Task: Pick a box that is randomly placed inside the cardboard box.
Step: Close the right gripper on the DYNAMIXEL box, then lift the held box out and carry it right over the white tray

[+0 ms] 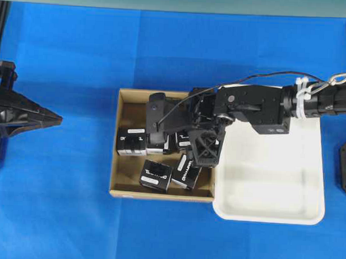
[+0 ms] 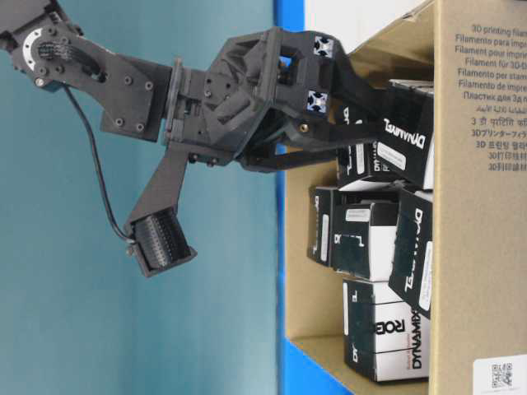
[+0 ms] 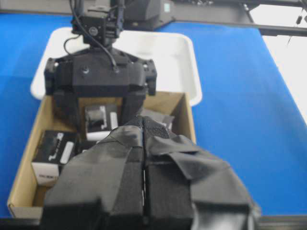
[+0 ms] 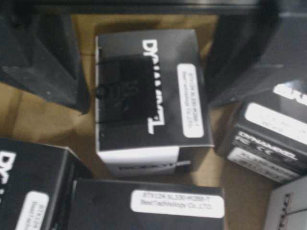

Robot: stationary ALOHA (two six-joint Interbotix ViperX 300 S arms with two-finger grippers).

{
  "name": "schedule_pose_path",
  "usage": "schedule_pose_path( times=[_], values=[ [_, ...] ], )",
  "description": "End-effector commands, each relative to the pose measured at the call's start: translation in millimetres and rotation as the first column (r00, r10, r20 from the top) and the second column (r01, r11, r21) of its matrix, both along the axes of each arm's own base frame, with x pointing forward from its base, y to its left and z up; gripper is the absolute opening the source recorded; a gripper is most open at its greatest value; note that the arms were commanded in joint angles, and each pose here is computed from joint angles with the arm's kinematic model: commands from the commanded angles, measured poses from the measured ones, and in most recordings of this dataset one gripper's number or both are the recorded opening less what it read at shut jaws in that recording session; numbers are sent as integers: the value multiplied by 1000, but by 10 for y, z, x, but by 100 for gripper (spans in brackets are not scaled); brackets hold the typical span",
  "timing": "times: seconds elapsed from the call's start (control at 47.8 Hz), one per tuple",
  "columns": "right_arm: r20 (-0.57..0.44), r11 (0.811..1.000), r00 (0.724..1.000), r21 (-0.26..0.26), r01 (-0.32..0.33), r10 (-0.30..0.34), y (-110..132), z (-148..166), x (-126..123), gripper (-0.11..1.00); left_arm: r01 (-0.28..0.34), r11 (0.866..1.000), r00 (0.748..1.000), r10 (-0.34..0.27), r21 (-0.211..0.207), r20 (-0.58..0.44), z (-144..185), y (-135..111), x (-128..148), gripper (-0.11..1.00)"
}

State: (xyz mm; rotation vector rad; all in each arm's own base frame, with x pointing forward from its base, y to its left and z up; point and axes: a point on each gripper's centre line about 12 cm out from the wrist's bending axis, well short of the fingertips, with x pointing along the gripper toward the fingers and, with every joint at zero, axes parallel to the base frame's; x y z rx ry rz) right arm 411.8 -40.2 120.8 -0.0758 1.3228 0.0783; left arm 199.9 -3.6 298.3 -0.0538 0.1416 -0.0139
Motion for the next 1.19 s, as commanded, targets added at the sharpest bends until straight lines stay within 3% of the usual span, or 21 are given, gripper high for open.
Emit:
schedule_pose_path(
  times=[0.0,0.084,0.251,0.376,0.564,0.711,0.878,1.171],
  values=[
    [29,1000,1000,0,-8,8,47,103,65,73,2,1000,1000,-2,1,26,108,-3,23,-7],
    [50,1000,999,-3,-12,12,57,213,97,57,2,1000,1000,-2,1,26,108,-3,23,-7],
    [95,1000,995,-2,-3,3,57,502,131,57,2,1000,1000,-2,1,26,105,-3,19,-7],
    [105,999,993,12,43,-44,0,770,77,57,2,1000,1000,-2,1,26,105,-3,19,-7],
    [114,989,982,29,148,-150,-241,1217,-193,57,2,1000,1000,-2,1,25,102,-3,22,-7],
    [121,982,974,21,189,-190,-401,1434,-438,57,2,1000,1000,-2,1,25,102,-3,22,-7],
    [83,978,975,16,206,-207,-482,1350,-632,57,2,1000,1000,-2,1,26,105,-3,19,-7],
    [21,984,984,-4,178,-178,-581,1012,-921,57,2,1000,1000,-2,3,26,105,-3,19,-7]
  ],
)
